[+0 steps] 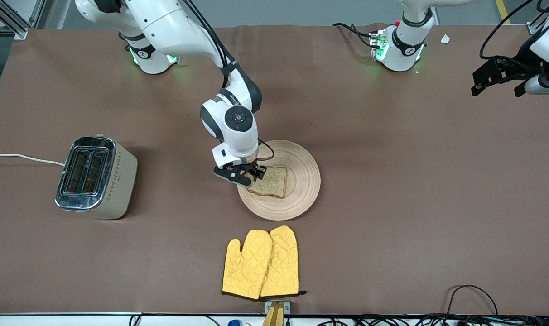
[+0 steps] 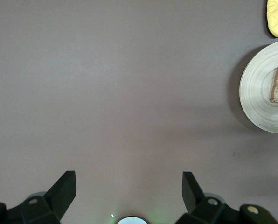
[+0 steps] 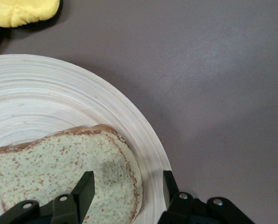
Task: Move plate and put bread in toaster
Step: 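Close the right gripper on the bread slice crust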
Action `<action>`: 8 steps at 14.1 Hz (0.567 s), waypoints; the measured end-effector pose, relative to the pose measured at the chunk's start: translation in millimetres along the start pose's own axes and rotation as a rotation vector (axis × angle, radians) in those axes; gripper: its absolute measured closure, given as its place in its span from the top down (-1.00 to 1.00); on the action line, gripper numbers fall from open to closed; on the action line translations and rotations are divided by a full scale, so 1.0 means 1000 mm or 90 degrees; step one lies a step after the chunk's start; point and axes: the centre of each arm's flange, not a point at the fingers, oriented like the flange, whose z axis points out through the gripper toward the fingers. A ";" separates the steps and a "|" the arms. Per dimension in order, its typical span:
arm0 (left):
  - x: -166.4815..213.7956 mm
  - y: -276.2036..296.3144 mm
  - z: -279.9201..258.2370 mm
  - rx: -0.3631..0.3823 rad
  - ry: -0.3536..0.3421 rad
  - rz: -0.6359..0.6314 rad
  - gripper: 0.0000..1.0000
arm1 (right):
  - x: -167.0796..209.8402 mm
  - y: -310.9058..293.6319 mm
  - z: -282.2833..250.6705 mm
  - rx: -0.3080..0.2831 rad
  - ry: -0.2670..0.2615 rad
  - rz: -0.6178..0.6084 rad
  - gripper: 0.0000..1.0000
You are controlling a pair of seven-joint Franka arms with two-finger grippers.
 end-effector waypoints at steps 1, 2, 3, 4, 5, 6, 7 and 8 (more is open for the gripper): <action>0.002 0.000 0.001 0.000 0.000 0.000 1.00 | 0.000 0.000 0.002 -0.002 -0.001 0.001 0.30; 0.004 0.000 0.001 0.000 0.000 0.000 1.00 | -0.001 0.000 0.004 -0.003 -0.001 0.001 0.26; 0.006 0.000 0.001 -0.001 0.000 0.000 1.00 | -0.001 0.000 0.005 -0.003 -0.001 0.003 0.26; 0.007 0.000 0.002 -0.001 0.000 -0.001 1.00 | -0.001 -0.001 0.005 -0.003 -0.001 0.005 0.17; 0.008 -0.001 0.002 -0.001 0.000 -0.001 1.00 | 0.000 -0.001 0.005 -0.003 -0.001 0.008 0.13; 0.008 -0.001 0.002 -0.001 0.000 -0.001 1.00 | -0.001 -0.002 0.004 -0.002 0.000 0.011 0.12; 0.008 -0.001 0.001 -0.001 0.000 -0.001 1.00 | -0.001 -0.003 0.004 -0.001 0.000 0.011 0.12; 0.008 -0.001 0.001 -0.001 0.000 -0.001 1.00 | -0.001 -0.004 0.004 -0.001 0.001 0.012 0.05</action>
